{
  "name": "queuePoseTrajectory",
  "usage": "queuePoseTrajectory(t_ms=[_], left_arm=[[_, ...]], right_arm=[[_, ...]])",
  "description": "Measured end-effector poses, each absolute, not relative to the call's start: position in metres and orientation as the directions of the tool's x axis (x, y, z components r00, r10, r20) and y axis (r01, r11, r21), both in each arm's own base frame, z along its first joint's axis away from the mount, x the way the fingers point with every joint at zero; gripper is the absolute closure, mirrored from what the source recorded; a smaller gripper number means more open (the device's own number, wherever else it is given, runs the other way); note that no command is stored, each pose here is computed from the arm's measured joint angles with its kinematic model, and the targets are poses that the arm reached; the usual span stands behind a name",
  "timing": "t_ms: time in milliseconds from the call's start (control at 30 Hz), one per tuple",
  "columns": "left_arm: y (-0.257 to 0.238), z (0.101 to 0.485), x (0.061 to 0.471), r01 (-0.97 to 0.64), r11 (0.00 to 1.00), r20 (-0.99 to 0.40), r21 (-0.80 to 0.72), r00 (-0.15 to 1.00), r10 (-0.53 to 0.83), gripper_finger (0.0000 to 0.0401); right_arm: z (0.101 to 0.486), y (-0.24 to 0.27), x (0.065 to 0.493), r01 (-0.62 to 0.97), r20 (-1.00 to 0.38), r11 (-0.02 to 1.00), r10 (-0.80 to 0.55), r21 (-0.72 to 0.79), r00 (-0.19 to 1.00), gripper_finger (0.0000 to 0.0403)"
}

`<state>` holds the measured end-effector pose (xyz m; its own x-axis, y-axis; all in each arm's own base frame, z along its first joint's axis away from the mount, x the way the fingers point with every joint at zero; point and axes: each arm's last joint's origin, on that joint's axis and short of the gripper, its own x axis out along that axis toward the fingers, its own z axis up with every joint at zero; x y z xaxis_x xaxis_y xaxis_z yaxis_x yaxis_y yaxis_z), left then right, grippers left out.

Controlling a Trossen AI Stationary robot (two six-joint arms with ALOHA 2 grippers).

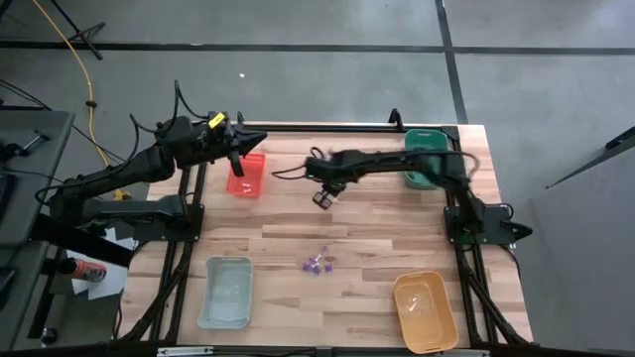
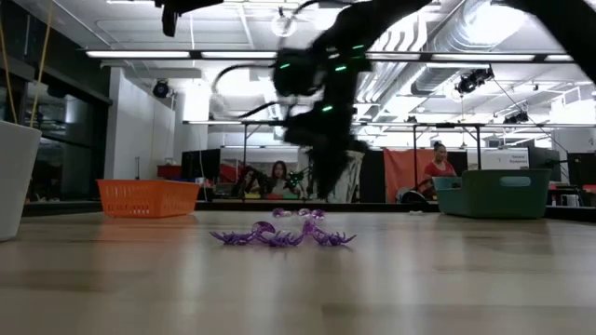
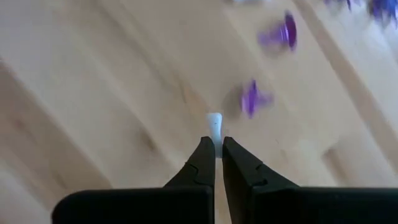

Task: Sort Halloween decoration
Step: Put the white bone toy into the orange bin

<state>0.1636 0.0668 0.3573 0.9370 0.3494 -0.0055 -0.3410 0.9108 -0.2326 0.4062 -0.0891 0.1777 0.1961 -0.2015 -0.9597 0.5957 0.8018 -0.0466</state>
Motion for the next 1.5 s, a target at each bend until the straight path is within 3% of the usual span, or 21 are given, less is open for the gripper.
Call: queuePoseTrajectory(t_ms=[200,333,467,733,933,1267,1500], left_arm=[[0.066,0.358,0.163,-0.341,0.911,-0.001,-0.232,0.937,0.350,0.0401],[0.067,0.358,0.162,-0.346,0.909,0.000,-0.232,0.935,0.356,0.0401],[0.066,0.362,0.163,-0.327,0.908,0.039,-0.262,0.936,0.348,0.0401],[0.064,0.370,0.162,-0.257,0.919,0.125,-0.300,0.944,0.305,0.0401],[0.064,0.371,0.162,-0.251,0.918,0.134,-0.305,0.944,0.303,0.0401],[0.064,0.371,0.162,-0.240,0.908,0.134,-0.344,0.944,0.301,0.0401],[0.064,0.360,0.174,-0.174,0.936,0.073,-0.307,0.976,0.205,0.0401]], right_arm=[[0.197,-0.079,0.338,0.621,-0.865,0.753,-0.148,0.215,0.479,0.0402],[0.212,-0.074,0.324,0.496,-0.634,0.746,-0.129,0.445,0.762,0.0402],[0.217,-0.074,0.334,0.372,-0.426,0.770,-0.144,0.519,0.893,0.0402],[0.233,-0.082,0.404,0.196,-0.197,0.903,-0.128,0.383,0.972,0.0402],[0.249,-0.089,0.441,0.081,-0.138,0.936,-0.035,0.344,0.990,0.0402],[0.247,-0.092,0.453,0.069,-0.153,0.933,-0.015,0.354,0.988,0.0402],[0.276,-0.098,0.419,0.022,-0.326,0.919,0.118,0.394,0.938,0.0402]])
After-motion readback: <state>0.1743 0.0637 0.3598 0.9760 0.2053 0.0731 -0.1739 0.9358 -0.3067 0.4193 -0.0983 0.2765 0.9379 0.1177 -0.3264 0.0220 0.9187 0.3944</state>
